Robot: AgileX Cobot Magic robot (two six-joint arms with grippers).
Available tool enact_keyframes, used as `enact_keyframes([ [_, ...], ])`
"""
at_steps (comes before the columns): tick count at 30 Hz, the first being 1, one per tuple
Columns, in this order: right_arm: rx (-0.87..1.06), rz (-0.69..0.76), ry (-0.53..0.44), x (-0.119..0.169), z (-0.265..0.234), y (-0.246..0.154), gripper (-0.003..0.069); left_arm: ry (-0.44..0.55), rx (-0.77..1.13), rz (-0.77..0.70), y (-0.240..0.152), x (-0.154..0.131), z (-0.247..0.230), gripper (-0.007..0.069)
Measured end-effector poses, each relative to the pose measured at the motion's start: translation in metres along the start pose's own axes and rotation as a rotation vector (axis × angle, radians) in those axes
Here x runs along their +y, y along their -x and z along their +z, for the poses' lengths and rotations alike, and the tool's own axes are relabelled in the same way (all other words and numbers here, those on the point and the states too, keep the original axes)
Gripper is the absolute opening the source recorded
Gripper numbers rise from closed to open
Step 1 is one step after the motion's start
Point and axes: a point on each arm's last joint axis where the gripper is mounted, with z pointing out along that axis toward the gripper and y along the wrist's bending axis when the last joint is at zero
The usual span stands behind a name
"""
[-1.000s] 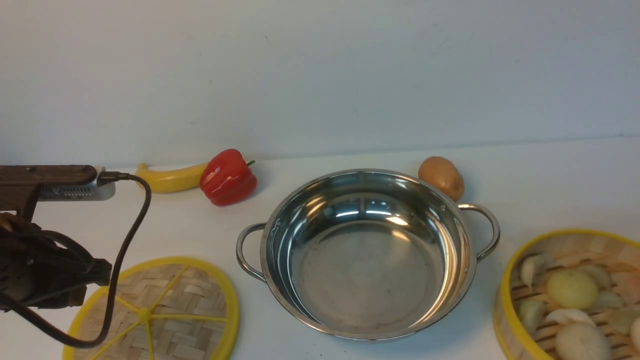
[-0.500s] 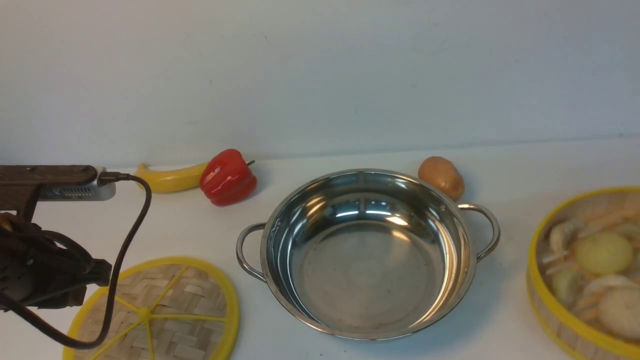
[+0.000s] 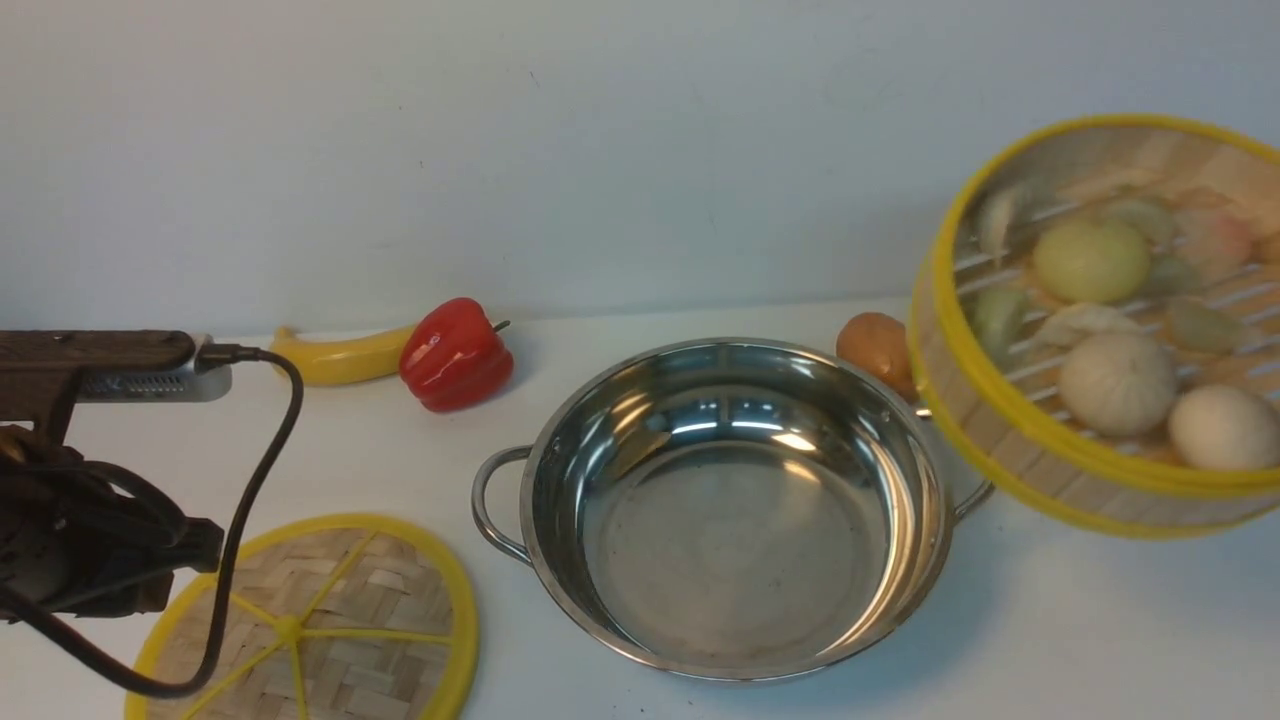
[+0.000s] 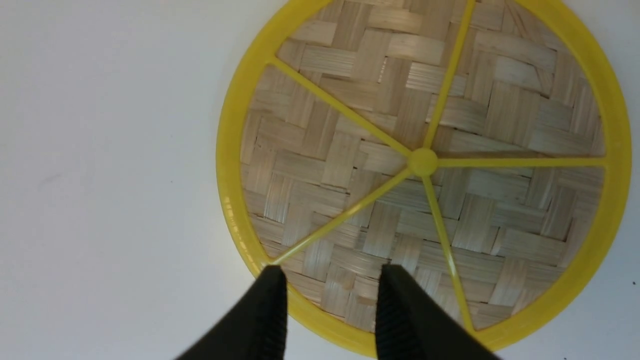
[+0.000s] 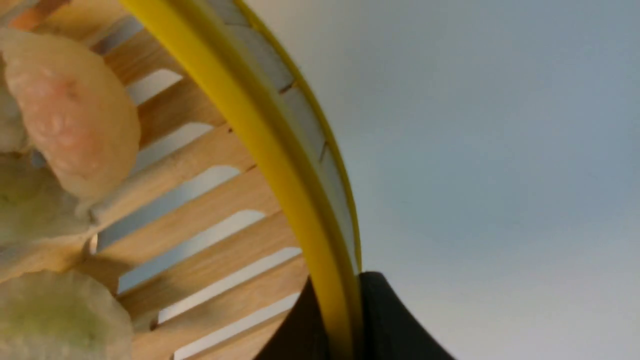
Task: Place the steamer in the pot on the white table, and put the lid on the steamer.
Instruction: 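Place the bamboo steamer basket of food into the steel pot with the right gripper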
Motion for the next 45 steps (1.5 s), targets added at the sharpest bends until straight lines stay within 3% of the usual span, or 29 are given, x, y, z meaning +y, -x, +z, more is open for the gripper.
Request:
enact_keyframes([
  [10,0.100,-0.240,0.119,0.136,0.060,0.022,0.0059,-0.009,0.000,-0.007,0.000,-0.001,0.000,0.0241],
  [17,0.148,-0.308,0.166,0.193,0.099,0.022,0.0059,-0.038,0.002,-0.031,0.000,-0.003,0.000,0.0241],
  [39,0.239,-0.351,0.025,0.187,0.165,0.021,0.0059,-0.038,0.002,-0.031,0.000,-0.003,0.000,0.0241],
  [45,0.264,-0.342,0.032,0.188,0.175,0.018,0.0059,-0.038,0.002,-0.031,0.000,-0.003,0.000,0.0241],
])
